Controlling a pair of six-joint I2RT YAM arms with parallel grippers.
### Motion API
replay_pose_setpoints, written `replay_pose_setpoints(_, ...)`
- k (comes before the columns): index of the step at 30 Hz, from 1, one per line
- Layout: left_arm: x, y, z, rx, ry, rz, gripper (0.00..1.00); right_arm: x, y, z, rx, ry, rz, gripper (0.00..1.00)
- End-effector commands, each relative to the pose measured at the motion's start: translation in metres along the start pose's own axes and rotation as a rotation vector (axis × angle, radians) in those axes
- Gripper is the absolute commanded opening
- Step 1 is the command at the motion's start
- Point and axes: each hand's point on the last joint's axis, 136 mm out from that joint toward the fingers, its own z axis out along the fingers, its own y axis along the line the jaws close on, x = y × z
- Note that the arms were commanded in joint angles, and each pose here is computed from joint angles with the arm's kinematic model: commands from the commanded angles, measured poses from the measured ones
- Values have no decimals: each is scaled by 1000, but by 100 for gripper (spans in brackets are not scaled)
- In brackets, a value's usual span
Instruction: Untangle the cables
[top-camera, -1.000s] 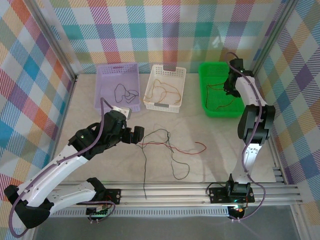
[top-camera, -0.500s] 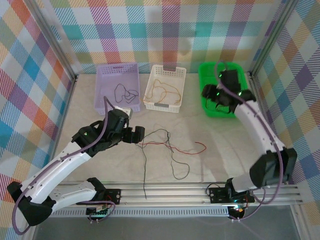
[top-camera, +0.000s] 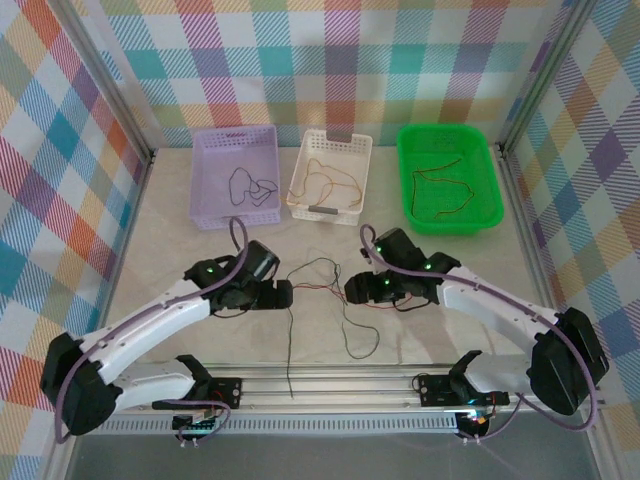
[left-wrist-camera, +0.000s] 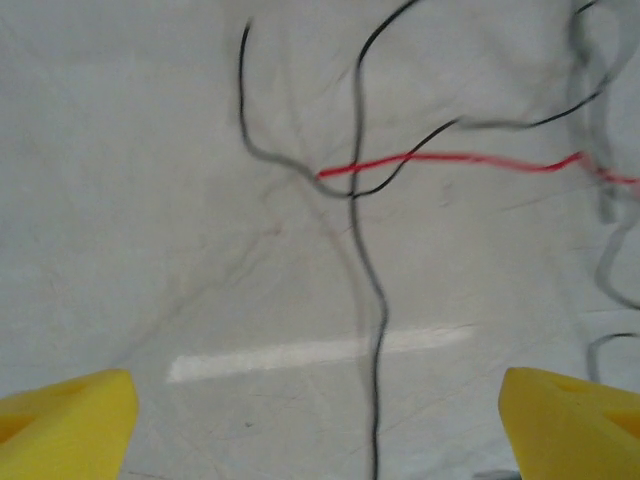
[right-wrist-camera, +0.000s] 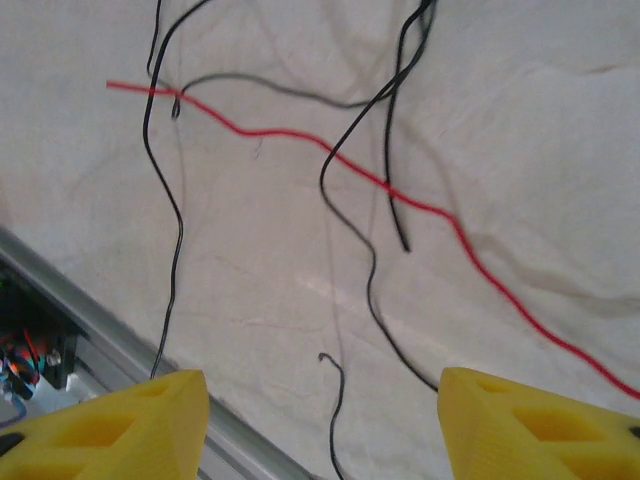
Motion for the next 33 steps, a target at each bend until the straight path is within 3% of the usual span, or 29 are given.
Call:
replay_pose_setpoints(1,3,-8,18,25,10,-57,91,7,17,7,-71,-5,-21,62)
replay_pose_setpoints(12,6,0,55,-121,2,-9,83,32,12,43,12,64,-32,59)
replay_pose_setpoints(23,-4,-10,86,-149,-4,-13,63,35,16,50,-14,72,-20,59)
replay_pose_setpoints(33,-18,-20,82,-131,-40,-21,6,33,13,50,3,55,-31,59)
